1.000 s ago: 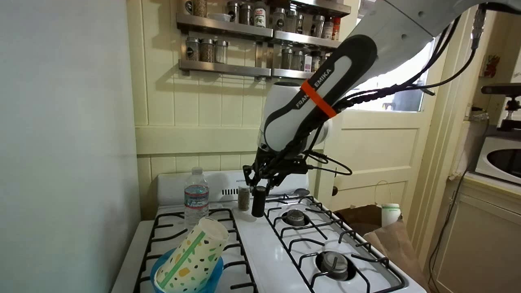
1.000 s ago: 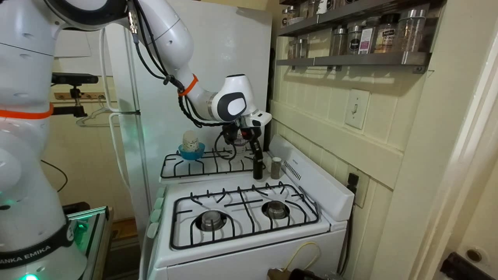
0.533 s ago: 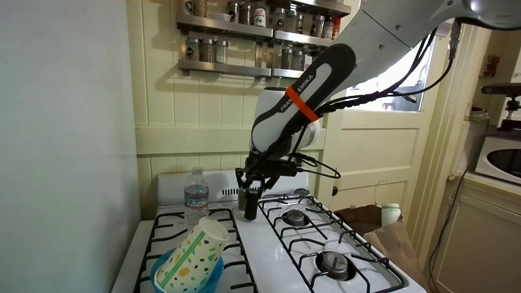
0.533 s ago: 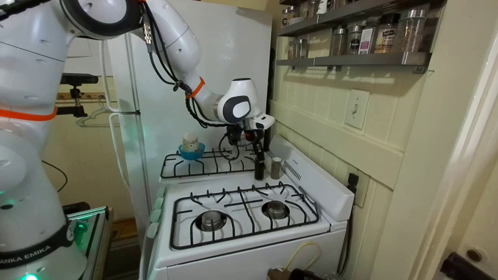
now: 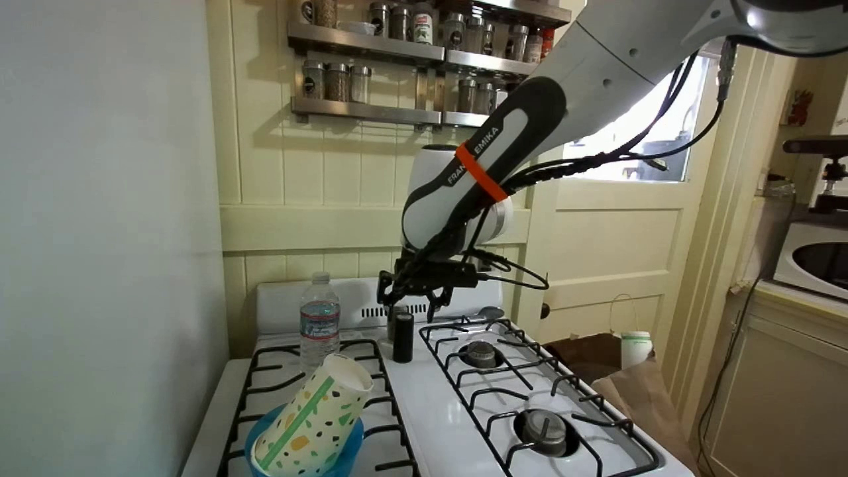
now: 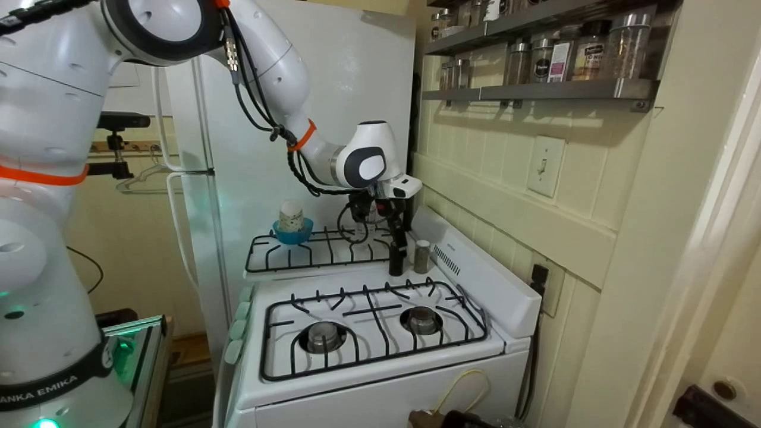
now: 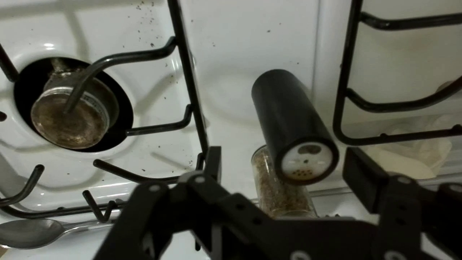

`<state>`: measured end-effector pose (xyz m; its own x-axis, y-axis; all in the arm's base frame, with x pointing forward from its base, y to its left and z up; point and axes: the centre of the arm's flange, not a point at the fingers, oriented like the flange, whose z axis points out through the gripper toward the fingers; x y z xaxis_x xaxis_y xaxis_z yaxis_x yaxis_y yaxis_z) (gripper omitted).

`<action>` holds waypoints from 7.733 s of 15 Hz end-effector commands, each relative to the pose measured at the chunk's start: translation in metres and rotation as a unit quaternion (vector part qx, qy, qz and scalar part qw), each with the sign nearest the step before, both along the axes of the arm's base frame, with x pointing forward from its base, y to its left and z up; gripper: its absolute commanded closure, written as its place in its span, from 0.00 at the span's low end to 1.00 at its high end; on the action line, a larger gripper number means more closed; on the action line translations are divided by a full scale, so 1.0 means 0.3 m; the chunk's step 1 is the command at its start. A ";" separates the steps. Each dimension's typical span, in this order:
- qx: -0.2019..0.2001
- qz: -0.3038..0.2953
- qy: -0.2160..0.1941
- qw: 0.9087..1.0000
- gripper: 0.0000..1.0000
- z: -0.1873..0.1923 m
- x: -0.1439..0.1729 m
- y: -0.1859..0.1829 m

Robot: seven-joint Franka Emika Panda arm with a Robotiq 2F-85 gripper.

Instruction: Move the black object slightly forward, then pick it up and put it on the shelf

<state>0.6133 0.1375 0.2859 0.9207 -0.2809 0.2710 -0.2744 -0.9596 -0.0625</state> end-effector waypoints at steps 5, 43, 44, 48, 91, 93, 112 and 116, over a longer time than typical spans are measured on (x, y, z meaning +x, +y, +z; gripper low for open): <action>0.007 0.008 0.019 1.000 0.00 0.053 -0.241 0.000; -0.097 0.055 -0.147 0.983 0.00 -0.297 -0.278 0.091; -0.102 0.058 -0.148 0.982 0.00 -0.308 -0.272 0.093; -0.117 0.063 -0.167 0.977 0.00 -0.326 -0.236 0.104; -0.078 0.064 -0.369 0.924 0.81 0.382 -0.405 0.065; -0.078 0.057 -0.404 0.910 0.81 0.531 -0.393 0.056; -0.085 -0.022 -0.575 0.813 0.81 0.994 -0.230 -0.012; -0.092 -0.037 -0.595 0.798 0.81 1.034 -0.147 0.002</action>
<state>0.5447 0.1304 0.5897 0.0205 -0.1901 0.9815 -0.1685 -0.9684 -0.1840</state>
